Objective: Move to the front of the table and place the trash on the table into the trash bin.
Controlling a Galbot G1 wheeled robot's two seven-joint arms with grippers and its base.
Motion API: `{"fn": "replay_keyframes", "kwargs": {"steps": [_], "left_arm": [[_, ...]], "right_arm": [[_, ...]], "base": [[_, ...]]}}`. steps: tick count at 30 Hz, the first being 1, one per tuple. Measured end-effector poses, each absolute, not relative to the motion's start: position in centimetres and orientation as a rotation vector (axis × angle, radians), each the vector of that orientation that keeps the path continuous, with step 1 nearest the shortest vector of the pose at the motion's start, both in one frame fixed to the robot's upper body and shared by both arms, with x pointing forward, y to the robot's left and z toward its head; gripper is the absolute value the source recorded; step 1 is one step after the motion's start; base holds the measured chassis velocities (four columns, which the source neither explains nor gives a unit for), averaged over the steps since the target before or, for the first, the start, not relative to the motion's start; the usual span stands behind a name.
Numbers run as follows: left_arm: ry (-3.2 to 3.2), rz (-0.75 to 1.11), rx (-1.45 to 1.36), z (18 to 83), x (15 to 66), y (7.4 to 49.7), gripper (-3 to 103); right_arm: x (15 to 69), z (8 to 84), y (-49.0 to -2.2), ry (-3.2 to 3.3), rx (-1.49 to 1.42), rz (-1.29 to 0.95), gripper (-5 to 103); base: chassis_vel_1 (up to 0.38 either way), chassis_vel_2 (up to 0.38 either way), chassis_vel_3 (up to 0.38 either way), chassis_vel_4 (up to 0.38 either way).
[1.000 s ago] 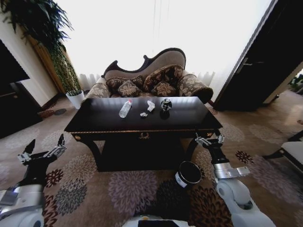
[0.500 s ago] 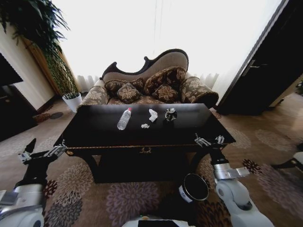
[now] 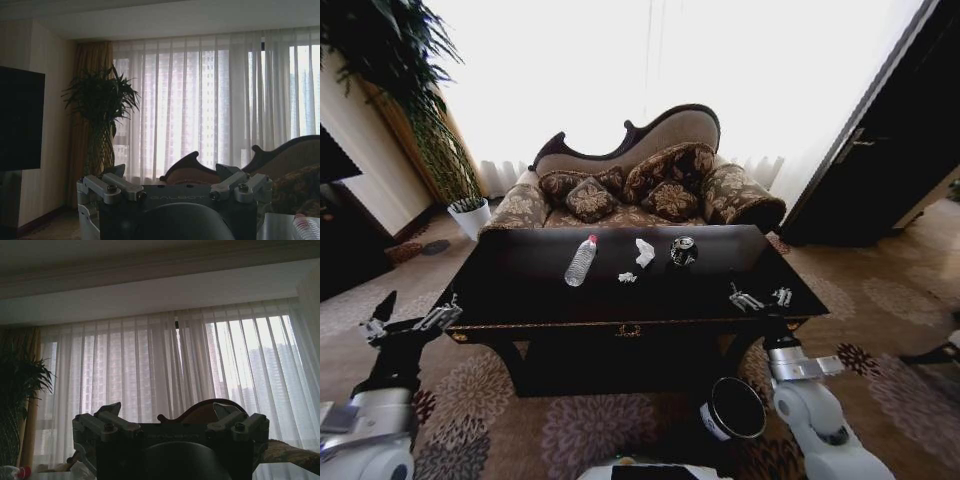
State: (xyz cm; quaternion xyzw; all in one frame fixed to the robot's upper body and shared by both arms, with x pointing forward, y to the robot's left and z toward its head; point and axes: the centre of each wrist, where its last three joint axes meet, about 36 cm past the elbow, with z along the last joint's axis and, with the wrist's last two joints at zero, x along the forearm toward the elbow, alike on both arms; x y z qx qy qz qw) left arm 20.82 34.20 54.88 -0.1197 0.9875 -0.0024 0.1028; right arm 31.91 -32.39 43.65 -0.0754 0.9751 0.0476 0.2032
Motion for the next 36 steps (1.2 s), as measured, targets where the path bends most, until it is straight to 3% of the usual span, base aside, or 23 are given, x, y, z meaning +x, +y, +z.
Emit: {"fn": "replay_keyframes", "kwargs": {"steps": [14, 29, 36], "left_arm": [[2.871, -0.041, -0.303, 56.4, 21.3, 35.4, 100], [2.884, -0.306, 0.399, 55.6, 28.1, 41.6, 100], [2.952, -0.362, 0.41, 56.4, 31.6, 44.0, 100]], "right_arm": [[32.8, 43.2, -30.7, 2.706, -0.327, 0.148, 100], [33.1, 43.5, -31.7, 2.704, -0.331, 0.109, 100], [32.9, 43.0, -31.6, 2.715, -0.322, 0.106, 100]], "base": [[0.0, 0.0, 0.0, 0.0], [0.0, 0.0, 0.0, 0.0], [0.0, 0.0, 0.0, 0.0]]}}
